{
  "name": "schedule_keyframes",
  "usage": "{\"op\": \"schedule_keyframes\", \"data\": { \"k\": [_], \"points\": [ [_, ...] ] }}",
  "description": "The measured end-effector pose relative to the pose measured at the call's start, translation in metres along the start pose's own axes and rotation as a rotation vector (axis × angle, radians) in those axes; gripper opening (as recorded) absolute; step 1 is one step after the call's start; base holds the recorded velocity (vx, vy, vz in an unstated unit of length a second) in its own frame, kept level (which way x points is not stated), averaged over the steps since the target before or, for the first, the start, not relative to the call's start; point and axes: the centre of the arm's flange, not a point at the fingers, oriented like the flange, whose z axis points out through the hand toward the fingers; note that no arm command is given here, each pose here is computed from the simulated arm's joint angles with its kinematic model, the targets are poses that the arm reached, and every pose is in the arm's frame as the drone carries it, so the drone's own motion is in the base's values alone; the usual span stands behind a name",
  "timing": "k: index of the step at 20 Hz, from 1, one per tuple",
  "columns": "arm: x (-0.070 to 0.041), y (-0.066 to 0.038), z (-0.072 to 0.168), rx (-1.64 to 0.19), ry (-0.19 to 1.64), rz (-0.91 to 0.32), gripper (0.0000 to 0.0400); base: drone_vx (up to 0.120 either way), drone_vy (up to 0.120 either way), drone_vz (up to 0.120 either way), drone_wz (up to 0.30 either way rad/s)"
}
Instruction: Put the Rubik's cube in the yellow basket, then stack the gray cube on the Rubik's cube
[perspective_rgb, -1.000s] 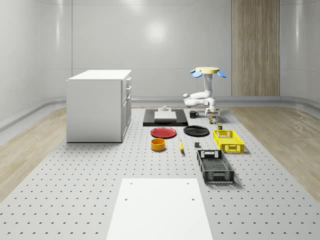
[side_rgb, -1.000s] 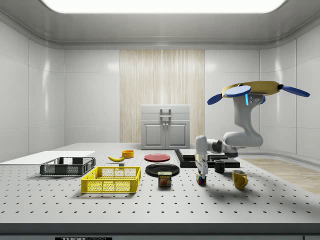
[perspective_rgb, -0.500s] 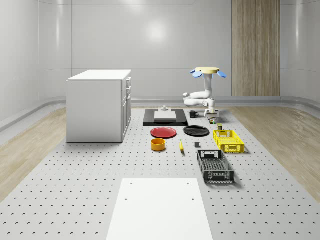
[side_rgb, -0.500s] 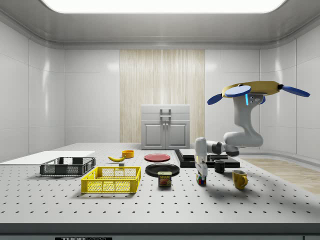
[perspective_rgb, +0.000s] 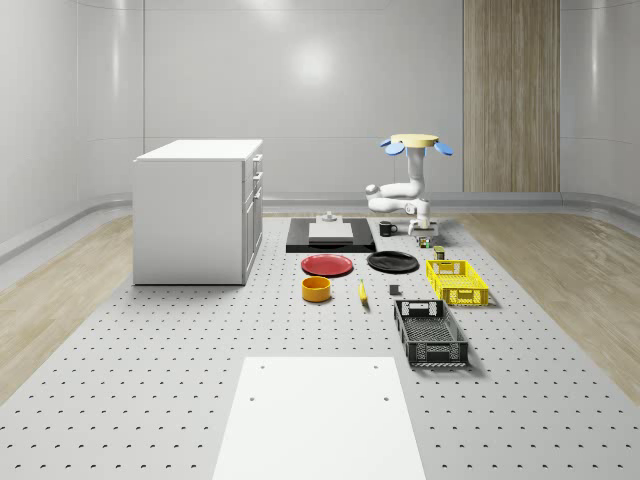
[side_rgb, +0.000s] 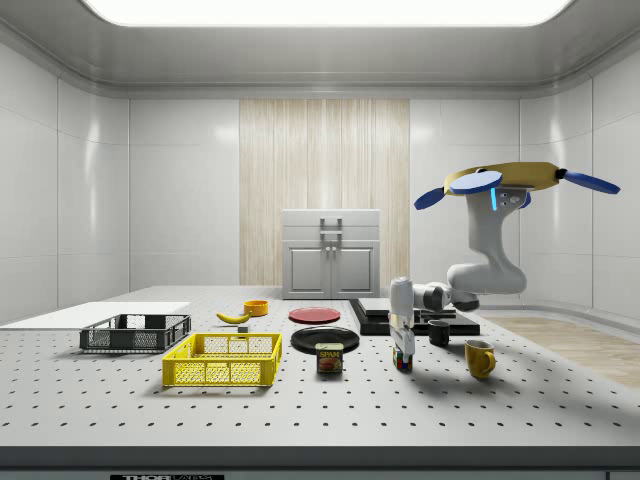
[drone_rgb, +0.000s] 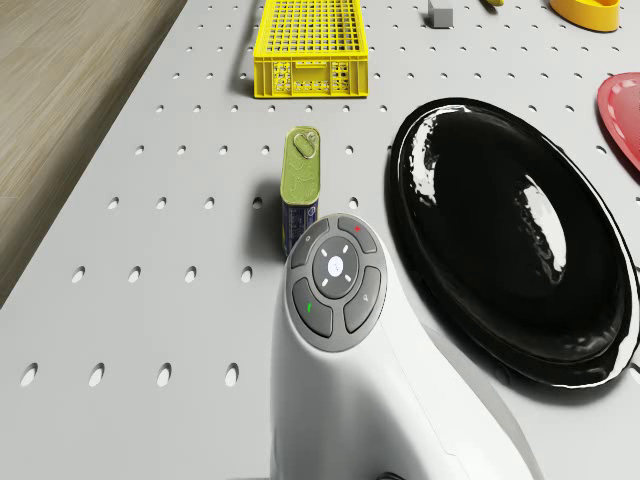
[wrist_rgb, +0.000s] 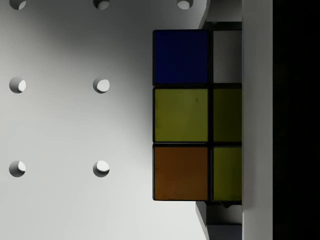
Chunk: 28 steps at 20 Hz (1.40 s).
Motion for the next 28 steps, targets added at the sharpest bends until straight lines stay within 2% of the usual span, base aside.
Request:
{"op": "schedule_keyframes", "data": {
  "k": [4,12,17,28],
  "points": [
    [0.0,0.0,0.001,0.0,0.0,0.0,0.0332,0.0,0.0,0.0,0.0],
    [0.0,0.0,0.001,0.0,0.001,-0.001,0.0335,0.0,0.0,0.0,0.0],
    [0.0,0.0,-0.011,0.0,0.0,0.0,0.0327,0.0,0.0,0.008,0.0],
    [0.0,0.0,-0.031,0.002,-0.003,0.0,0.0322,0.0,0.0,0.12,0.0]
  ]
}}
